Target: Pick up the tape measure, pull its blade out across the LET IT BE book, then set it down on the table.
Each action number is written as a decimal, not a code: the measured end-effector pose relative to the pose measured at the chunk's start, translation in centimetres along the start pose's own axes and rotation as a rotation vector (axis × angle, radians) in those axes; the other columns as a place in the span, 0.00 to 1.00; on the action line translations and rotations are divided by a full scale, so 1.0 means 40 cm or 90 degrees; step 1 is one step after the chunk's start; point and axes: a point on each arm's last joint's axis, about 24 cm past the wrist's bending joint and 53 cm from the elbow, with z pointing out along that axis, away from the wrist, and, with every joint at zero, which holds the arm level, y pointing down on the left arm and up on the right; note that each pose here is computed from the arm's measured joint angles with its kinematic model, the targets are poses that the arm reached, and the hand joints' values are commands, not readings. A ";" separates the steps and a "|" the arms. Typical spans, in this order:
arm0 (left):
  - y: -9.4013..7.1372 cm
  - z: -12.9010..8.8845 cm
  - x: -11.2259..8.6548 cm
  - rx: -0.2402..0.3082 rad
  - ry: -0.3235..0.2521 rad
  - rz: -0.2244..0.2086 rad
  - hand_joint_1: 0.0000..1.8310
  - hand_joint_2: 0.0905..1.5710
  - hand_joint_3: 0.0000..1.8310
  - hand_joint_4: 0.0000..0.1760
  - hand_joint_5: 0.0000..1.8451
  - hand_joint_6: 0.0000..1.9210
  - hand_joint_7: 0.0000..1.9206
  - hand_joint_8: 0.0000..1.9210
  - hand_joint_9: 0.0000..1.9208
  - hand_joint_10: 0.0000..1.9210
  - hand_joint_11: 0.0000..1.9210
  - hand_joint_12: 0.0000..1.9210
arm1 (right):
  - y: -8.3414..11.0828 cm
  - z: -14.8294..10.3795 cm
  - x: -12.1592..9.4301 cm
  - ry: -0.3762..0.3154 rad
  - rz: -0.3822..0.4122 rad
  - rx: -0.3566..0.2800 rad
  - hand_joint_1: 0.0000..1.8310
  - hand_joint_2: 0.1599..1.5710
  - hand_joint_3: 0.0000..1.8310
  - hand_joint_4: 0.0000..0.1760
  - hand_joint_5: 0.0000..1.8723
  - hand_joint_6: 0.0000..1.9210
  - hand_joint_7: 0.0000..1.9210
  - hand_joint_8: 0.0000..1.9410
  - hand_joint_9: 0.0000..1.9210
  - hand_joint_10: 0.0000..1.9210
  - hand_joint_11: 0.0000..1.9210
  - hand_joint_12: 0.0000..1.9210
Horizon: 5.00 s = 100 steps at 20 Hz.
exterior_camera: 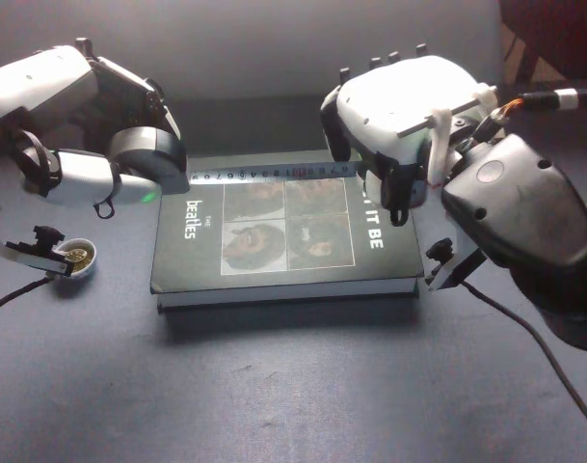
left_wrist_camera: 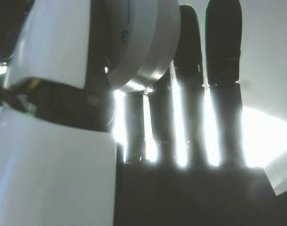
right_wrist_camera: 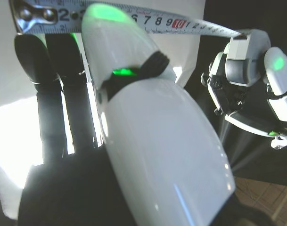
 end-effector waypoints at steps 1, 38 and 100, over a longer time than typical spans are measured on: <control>-0.001 0.000 0.000 0.001 0.000 0.001 0.76 0.67 0.00 0.00 0.53 0.39 0.57 0.42 0.51 0.61 0.50 0.49 | -0.003 -0.003 -0.003 -0.001 -0.001 0.001 0.73 0.74 0.00 0.00 0.37 0.65 0.46 0.61 0.38 0.77 0.30 0.76; 0.000 0.004 -0.044 -0.018 -0.040 -0.071 0.76 0.67 0.00 0.00 0.53 0.40 0.58 0.41 0.51 0.61 0.50 0.49 | 0.011 -0.017 -0.040 -0.026 0.017 -0.009 0.53 0.71 0.00 0.00 0.38 0.00 0.40 0.00 0.37 0.06 0.16 0.59; -0.014 -0.002 -0.026 0.005 -0.025 -0.039 0.76 0.67 0.00 0.00 0.53 0.40 0.58 0.41 0.52 0.59 0.50 0.46 | -0.018 0.012 -0.045 -0.023 0.022 0.010 0.53 0.72 0.00 0.00 0.43 0.01 0.44 0.01 0.42 0.03 0.17 0.61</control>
